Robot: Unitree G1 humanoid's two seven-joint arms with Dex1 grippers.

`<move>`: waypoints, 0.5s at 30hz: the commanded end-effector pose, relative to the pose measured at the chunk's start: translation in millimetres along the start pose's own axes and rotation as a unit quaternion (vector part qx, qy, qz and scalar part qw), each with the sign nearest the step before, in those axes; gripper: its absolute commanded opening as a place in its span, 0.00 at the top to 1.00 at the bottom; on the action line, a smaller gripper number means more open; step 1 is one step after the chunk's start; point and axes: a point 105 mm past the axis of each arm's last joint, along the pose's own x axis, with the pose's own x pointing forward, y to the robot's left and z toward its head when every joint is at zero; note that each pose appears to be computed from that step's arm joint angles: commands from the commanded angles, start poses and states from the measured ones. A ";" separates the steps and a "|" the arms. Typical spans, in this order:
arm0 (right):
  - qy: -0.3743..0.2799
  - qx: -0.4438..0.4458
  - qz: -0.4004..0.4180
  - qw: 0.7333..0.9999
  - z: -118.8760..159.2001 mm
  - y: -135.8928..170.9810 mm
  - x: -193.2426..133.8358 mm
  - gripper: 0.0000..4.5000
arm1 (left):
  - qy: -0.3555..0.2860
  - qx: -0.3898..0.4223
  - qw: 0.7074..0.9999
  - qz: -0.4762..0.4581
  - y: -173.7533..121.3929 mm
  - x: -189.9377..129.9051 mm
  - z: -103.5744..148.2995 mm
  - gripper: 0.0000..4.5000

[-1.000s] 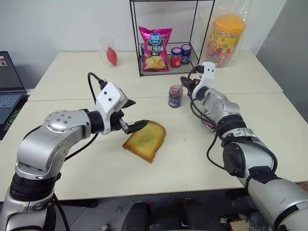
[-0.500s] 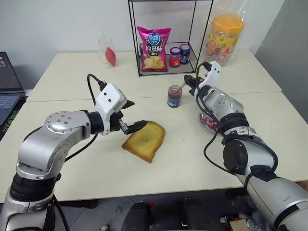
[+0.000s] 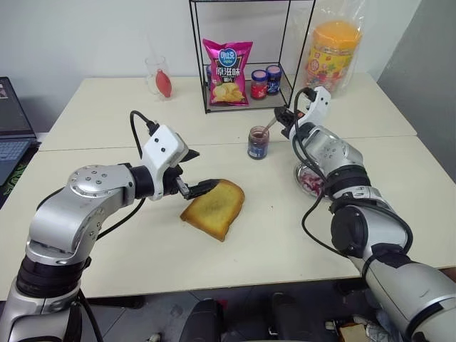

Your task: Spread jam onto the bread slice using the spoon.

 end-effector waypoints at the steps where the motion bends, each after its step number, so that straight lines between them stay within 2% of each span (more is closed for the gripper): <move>1: -0.047 -0.014 0.025 0.998 33.4 18.7 -0.8 0.99 | -0.009 0.020 1.000 0.006 1.5 -2.1 6.6 0.00; 15: -0.053 0.001 0.021 0.998 36.1 14.9 -2.4 0.99 | -0.008 0.021 1.000 0.005 2.2 -2.2 6.4 0.00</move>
